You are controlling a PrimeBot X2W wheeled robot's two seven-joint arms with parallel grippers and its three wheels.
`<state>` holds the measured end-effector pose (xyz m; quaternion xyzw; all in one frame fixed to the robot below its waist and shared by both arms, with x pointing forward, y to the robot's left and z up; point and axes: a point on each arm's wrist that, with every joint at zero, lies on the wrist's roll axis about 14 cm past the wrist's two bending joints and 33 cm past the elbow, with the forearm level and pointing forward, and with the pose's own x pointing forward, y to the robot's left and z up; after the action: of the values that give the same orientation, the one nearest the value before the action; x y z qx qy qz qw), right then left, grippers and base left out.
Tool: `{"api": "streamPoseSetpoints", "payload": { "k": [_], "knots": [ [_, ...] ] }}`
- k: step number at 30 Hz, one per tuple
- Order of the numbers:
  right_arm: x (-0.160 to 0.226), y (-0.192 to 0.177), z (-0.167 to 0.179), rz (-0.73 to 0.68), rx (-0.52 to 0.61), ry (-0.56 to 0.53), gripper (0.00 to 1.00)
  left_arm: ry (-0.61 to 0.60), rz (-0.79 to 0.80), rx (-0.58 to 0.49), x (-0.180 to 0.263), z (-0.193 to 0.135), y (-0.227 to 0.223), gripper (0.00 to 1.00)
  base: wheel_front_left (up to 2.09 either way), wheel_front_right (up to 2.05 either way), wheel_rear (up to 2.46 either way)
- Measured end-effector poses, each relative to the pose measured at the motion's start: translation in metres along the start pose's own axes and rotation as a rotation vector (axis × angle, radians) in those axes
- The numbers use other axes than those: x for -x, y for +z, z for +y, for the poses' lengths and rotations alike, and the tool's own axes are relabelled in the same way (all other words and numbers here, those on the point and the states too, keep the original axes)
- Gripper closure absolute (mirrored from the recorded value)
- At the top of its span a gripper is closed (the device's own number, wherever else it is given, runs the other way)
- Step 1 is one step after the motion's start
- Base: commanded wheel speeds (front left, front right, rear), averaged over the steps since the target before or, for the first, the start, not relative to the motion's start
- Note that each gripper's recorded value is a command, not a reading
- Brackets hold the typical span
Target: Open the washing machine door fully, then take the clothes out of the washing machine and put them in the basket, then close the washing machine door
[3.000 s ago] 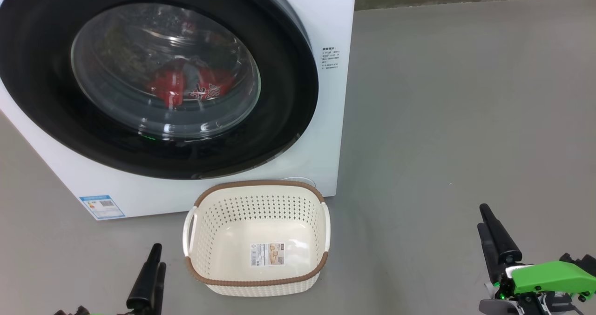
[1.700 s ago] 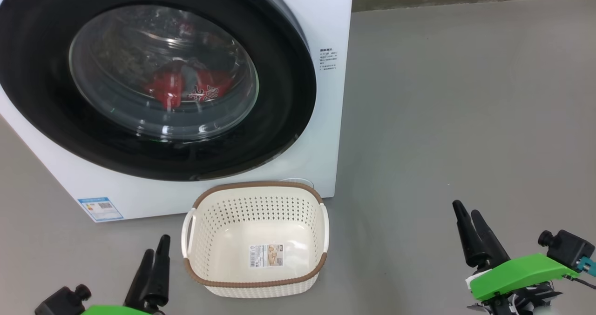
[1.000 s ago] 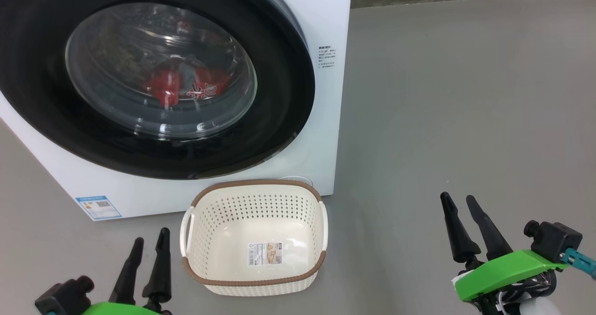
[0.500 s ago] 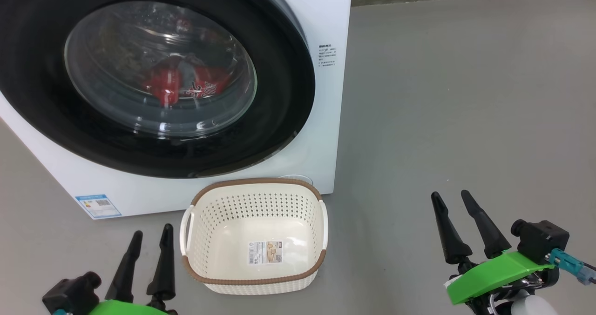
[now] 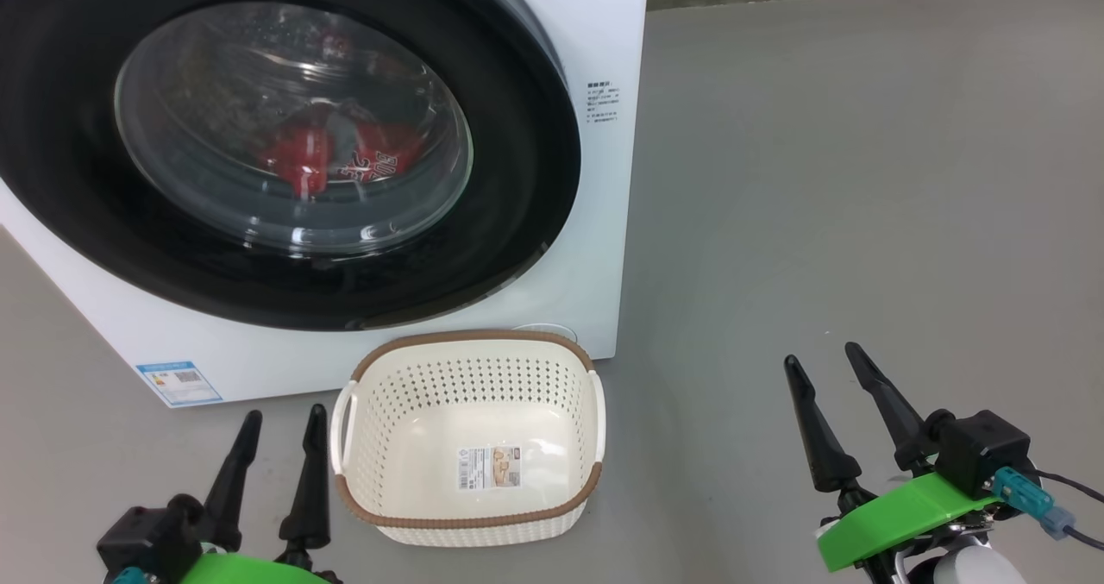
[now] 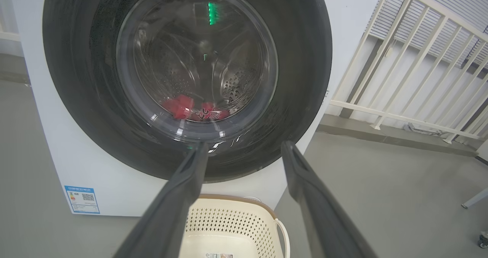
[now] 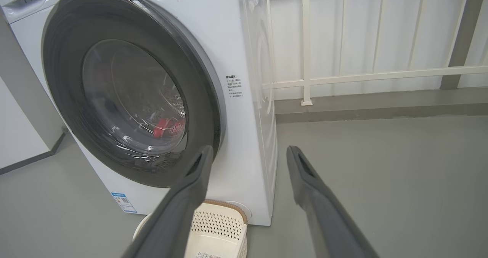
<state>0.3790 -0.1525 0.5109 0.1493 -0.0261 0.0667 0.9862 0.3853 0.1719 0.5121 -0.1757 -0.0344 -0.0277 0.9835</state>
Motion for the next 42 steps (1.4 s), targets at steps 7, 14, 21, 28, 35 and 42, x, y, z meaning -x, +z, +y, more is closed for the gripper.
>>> {"api": "streamPoseSetpoints", "payload": {
  "k": [7, 14, 21, 28, 35, 42],
  "knots": [
    [-0.001, 0.002, 0.005, -0.012, 0.073, 0.025, 0.00, -0.019, -0.008, -0.063, -0.001, -0.004, 0.000, 0.00, 0.00, 0.00, 0.00],
    [-0.001, 0.003, 0.010, -0.022, 0.150, 0.050, 0.00, -0.046, -0.019, -0.136, -0.002, -0.009, 0.001, 0.00, 0.00, 0.00, 0.00],
    [0.000, 0.006, 0.013, -0.033, 0.200, 0.065, 0.00, -0.062, -0.030, -0.182, -0.002, -0.012, 0.004, 0.00, 0.00, 0.00, 0.00],
    [0.000, 0.007, 0.014, -0.041, 0.200, 0.067, 0.00, -0.063, -0.032, -0.182, -0.001, -0.013, 0.005, 0.00, 0.00, 0.00, 0.00],
    [-0.001, 0.006, 0.014, -0.039, 0.188, 0.067, 0.00, -0.059, -0.028, -0.182, -0.001, -0.011, 0.004, 0.00, 0.00, 0.00, 0.00],
    [-0.006, 0.001, 0.016, -0.029, 0.148, 0.067, 1.00, -0.049, -0.020, -0.182, -0.001, -0.008, 0.001, 0.00, 0.00, 0.00, 0.00]
  ]
}}
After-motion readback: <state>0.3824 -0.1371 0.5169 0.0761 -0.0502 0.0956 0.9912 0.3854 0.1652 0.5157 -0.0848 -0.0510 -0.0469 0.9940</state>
